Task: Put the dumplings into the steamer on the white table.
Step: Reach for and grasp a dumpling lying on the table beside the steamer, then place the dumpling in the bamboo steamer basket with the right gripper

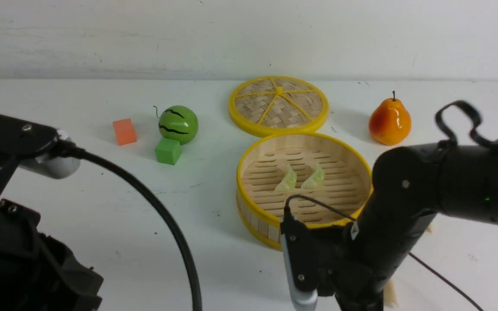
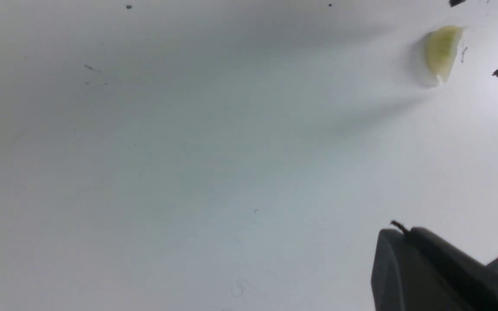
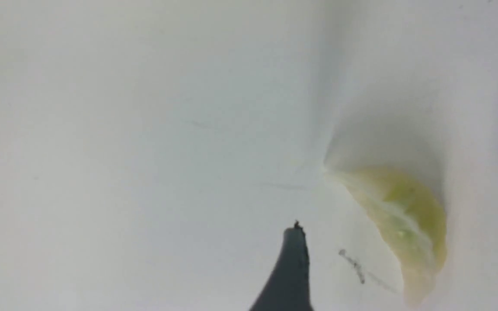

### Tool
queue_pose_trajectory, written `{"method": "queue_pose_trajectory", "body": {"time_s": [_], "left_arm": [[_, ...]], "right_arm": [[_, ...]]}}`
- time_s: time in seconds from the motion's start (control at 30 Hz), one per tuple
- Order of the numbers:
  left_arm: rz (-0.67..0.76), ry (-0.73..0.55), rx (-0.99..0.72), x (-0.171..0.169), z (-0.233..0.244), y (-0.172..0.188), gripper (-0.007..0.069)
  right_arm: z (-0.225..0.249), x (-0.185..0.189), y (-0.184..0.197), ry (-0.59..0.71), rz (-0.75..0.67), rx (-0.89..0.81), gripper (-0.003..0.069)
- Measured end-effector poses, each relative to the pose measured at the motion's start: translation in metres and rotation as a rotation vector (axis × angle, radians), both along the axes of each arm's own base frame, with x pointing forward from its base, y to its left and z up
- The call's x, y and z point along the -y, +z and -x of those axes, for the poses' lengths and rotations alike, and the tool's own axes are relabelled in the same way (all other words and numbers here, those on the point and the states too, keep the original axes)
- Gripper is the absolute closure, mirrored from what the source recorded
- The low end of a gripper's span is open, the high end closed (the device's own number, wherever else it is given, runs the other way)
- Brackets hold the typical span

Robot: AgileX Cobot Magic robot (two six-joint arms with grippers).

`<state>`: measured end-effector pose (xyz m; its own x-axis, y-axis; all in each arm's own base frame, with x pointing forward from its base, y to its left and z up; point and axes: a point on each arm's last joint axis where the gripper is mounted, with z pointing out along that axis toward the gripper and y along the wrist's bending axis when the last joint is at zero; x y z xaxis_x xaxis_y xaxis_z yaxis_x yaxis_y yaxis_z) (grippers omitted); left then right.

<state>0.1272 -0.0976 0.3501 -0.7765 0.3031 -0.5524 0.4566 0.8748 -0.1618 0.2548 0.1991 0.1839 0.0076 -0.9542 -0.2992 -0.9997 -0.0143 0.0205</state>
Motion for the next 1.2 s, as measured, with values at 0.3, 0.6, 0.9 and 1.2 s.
{"method": "queue_pose_trajectory", "body": {"time_s": [0.3,0.6,0.9,1.2], "left_arm": [[-0.014,-0.001,-0.019,-0.001,0.001,-0.002,0.0639],[0.001,0.002,0.045,-0.015,0.018,0.009,0.0639],[0.049,0.062,0.18,-0.046,0.05,-0.009,0.0639],[0.039,0.084,0.13,-0.052,0.059,-0.034,0.0639]], "right_arm": [[-0.018,-0.006,-0.026,0.013,0.018,0.081,0.0414],[-0.026,-0.013,0.016,-0.195,-0.017,0.026,0.0453],[-0.067,-0.033,0.096,-0.71,-0.195,0.062,0.0453],[-0.125,-0.055,0.074,-1.08,-0.264,0.113,0.0453]]}}
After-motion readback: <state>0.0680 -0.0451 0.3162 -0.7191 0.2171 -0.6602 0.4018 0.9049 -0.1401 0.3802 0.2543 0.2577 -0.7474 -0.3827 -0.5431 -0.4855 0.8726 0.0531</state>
